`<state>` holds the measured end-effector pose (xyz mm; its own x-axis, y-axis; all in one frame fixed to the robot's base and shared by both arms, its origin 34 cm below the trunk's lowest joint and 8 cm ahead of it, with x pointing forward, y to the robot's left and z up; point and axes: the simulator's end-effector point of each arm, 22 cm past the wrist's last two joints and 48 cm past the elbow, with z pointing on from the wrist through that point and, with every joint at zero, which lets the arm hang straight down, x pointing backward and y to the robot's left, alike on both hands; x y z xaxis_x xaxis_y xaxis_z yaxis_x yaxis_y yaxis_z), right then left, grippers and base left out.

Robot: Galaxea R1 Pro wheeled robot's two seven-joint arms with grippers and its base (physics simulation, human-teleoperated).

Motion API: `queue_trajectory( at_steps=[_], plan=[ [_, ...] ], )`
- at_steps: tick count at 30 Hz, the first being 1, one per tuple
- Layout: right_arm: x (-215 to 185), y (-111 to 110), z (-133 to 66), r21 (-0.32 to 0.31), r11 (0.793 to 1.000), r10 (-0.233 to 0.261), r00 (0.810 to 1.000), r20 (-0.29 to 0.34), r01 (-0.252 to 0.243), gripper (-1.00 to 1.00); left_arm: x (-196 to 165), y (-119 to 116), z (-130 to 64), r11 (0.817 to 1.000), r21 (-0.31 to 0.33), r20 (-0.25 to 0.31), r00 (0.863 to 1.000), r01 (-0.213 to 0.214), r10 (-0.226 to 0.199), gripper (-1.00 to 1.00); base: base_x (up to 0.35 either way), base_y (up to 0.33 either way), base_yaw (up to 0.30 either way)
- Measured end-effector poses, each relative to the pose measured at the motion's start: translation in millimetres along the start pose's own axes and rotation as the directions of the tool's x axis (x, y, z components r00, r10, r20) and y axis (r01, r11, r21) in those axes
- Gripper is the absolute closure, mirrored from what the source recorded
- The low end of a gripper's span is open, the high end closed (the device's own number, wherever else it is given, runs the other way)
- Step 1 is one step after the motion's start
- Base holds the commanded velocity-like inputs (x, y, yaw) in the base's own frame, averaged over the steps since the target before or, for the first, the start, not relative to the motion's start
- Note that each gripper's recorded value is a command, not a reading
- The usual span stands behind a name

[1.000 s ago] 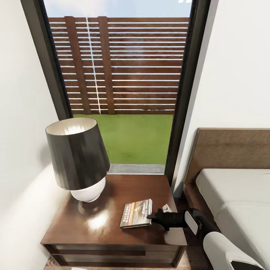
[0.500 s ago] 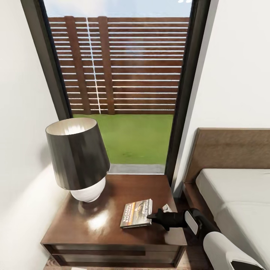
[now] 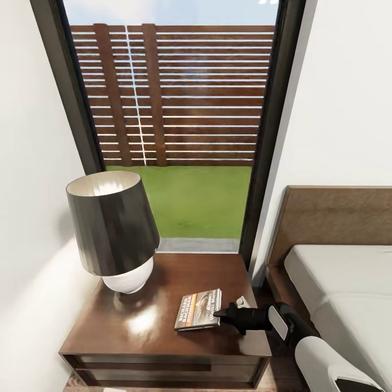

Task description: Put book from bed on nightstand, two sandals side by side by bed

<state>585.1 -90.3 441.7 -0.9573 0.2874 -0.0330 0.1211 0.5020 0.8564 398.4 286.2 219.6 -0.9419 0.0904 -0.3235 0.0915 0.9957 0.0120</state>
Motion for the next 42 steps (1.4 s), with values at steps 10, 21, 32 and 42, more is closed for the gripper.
queue_trajectory(
  at_steps=[10, 21, 32, 42],
  plan=[
    [0.0, -0.3, -0.3, -0.002, 1.000, 0.004, 1.000, 0.001, -0.004, 1.00, 0.2, -0.4, 0.0, 1.000, 0.002, -0.001, 1.000, 0.000, 0.000, -1.00, 0.000, 0.000, 0.000],
    [0.2, -0.6, -0.5, -0.004, 1.000, 0.009, 1.000, 0.001, -0.009, 1.00, 1.9, -0.5, 0.0, 1.000, 0.002, -0.009, 1.000, -0.004, 0.004, -1.00, 0.000, 0.000, 0.000],
    [0.3, -0.6, -0.5, -0.005, 1.000, 0.010, 1.000, 0.002, -0.010, 1.00, 2.8, -0.5, 0.0, 1.000, 0.002, -0.013, 1.000, -0.004, 0.004, -1.00, 0.000, 0.000, 0.000],
    [0.3, -0.6, -0.5, -0.005, 1.000, 0.012, 1.000, 0.002, -0.012, 1.00, 3.2, -0.5, 0.0, 1.000, 0.002, -0.015, 1.000, -0.003, 0.003, -1.00, 0.000, 0.000, 0.000]
  ],
)
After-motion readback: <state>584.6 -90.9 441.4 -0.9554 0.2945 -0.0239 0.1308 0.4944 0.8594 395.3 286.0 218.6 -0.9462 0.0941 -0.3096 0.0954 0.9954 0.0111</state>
